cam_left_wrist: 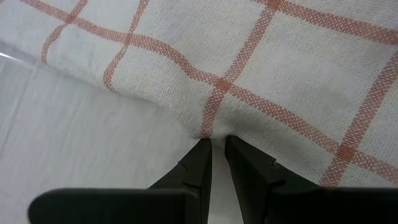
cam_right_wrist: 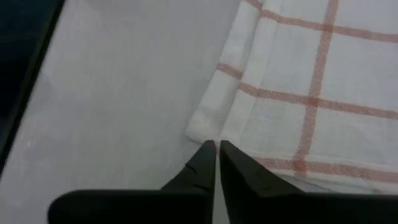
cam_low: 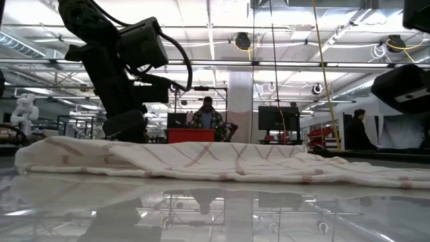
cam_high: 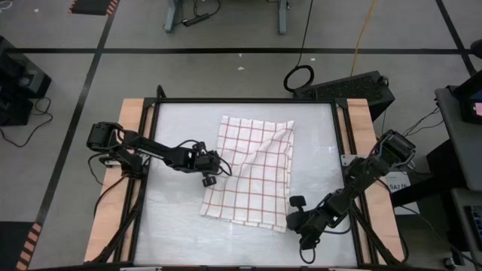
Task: Roll towel
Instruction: Fold the white checkered towel
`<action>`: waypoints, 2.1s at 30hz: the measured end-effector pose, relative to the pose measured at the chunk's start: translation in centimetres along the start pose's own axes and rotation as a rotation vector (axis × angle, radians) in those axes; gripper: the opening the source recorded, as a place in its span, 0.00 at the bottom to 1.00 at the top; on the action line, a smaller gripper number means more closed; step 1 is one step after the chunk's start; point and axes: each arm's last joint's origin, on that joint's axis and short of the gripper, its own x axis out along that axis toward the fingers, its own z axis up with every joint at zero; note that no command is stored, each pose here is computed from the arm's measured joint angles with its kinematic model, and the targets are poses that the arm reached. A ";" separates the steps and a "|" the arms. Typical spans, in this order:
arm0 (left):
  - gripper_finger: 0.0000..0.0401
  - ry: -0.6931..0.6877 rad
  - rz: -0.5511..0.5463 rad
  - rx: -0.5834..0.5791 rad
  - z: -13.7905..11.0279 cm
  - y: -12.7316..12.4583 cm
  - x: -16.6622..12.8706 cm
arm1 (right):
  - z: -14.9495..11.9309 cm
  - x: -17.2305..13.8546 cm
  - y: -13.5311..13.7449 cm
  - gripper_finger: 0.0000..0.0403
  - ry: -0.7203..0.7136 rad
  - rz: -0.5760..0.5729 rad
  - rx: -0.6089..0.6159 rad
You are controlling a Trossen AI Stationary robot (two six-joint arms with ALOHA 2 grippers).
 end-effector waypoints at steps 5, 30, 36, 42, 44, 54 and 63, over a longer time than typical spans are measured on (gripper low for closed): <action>0.16 0.000 0.000 0.000 0.0 0.0 0.0 | 0.0 -0.1 0.2 0.21 -0.037 -0.039 0.002; 0.16 -0.005 -0.005 -0.001 0.0 0.0 0.0 | -0.7 1.4 0.3 0.02 -0.003 -0.049 -0.001; 0.16 -0.005 -0.005 -0.001 0.0 0.0 0.0 | -0.5 1.4 0.0 0.05 0.034 0.001 0.041; 0.16 -0.010 0.009 0.000 0.1 0.0 -0.2 | 0.1 0.5 -0.2 0.03 0.027 0.041 0.082; 0.16 -0.007 -0.006 0.002 0.4 0.2 -0.9 | 0.3 0.3 -0.2 0.03 0.019 0.046 0.085; 0.16 -0.383 -0.191 0.097 3.6 -2.5 -7.7 | 1.6 -0.9 0.0 0.02 -0.028 0.073 0.115; 0.16 -0.335 0.032 0.221 2.4 -4.8 -4.7 | 1.9 -1.1 0.3 0.02 -0.041 0.093 0.182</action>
